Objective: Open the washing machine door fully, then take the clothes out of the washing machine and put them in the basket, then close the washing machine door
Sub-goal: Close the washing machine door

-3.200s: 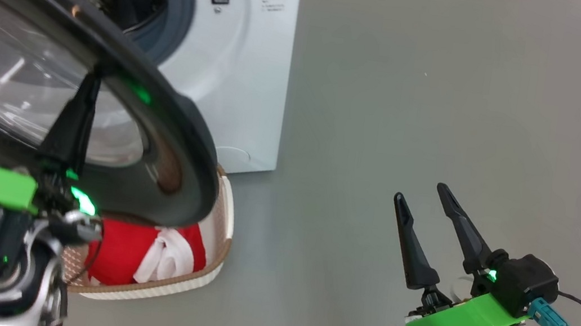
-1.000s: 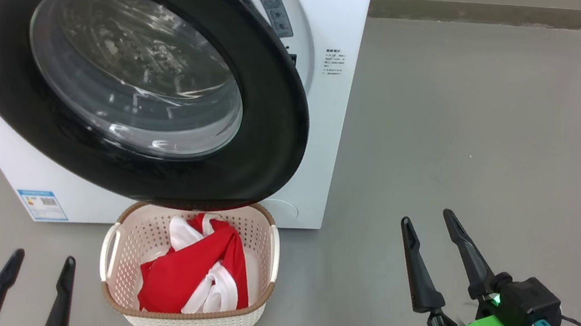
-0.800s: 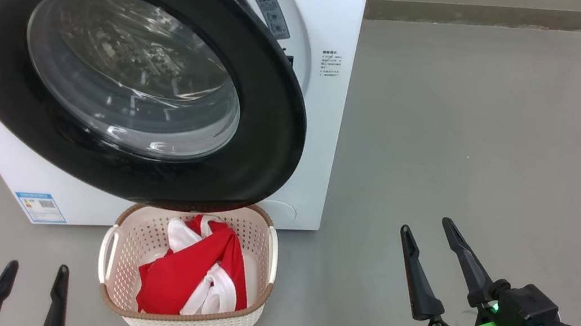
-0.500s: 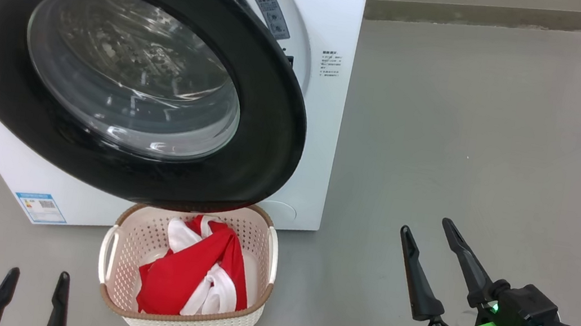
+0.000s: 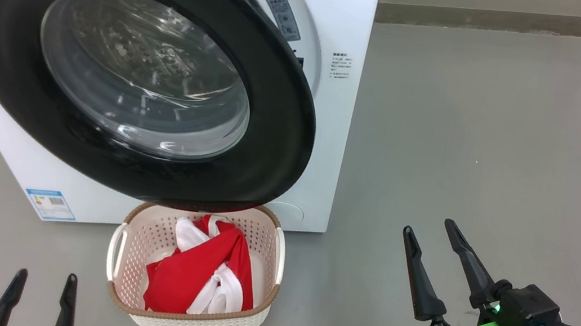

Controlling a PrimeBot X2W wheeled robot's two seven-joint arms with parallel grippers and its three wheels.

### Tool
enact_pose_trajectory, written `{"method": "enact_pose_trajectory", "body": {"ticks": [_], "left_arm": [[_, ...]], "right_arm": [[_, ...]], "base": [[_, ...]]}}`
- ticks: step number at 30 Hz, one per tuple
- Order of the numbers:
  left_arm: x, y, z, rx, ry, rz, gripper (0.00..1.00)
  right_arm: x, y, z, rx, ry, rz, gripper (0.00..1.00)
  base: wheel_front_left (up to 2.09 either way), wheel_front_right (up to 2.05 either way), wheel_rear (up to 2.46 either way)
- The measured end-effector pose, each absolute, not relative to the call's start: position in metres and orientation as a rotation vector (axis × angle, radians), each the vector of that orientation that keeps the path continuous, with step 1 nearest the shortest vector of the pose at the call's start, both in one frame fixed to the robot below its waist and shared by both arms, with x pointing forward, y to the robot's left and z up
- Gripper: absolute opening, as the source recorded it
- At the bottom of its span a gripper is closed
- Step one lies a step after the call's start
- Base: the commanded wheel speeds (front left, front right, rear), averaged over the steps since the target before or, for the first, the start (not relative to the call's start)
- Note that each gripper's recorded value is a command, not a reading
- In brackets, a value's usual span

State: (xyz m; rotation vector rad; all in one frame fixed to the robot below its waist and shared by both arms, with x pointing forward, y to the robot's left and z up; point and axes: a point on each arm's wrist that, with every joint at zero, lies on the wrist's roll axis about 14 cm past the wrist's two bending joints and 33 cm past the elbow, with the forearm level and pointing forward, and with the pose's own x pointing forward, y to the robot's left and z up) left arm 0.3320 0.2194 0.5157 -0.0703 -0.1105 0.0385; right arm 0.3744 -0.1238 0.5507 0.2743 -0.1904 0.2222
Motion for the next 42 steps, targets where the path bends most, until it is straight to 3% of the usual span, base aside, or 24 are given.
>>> {"method": "enact_pose_trajectory", "body": {"ticks": [6,7,8,10,31,42], "left_arm": [[0.328,0.22,0.516,-0.07,-0.112,0.045,1.0],[0.327,0.22,0.516,-0.072,-0.112,0.047,1.0],[0.326,0.219,0.516,-0.073,-0.112,0.048,1.0],[0.324,0.22,0.515,-0.077,-0.112,0.052,1.0],[0.316,0.234,0.507,-0.071,-0.084,0.103,1.0],[0.336,0.23,0.504,-0.075,-0.068,0.086,1.0]], "right_arm": [[0.376,-0.118,0.547,0.277,-0.176,0.238,1.0],[0.377,-0.116,0.545,0.276,-0.168,0.243,0.77],[0.378,-0.113,0.542,0.276,-0.158,0.25,0.45],[0.379,-0.109,0.536,0.273,-0.138,0.26,0.0],[0.45,-0.011,0.52,0.256,0.039,0.513,0.0],[0.485,0.033,0.521,0.203,0.12,0.632,0.0]], "base": [[0.0,0.0,0.0],[0.0,0.0,0.0],[0.0,0.0,0.0],[0.0,0.0,0.0],[0.0,0.0,0.0],[0.0,0.0,0.0]]}}
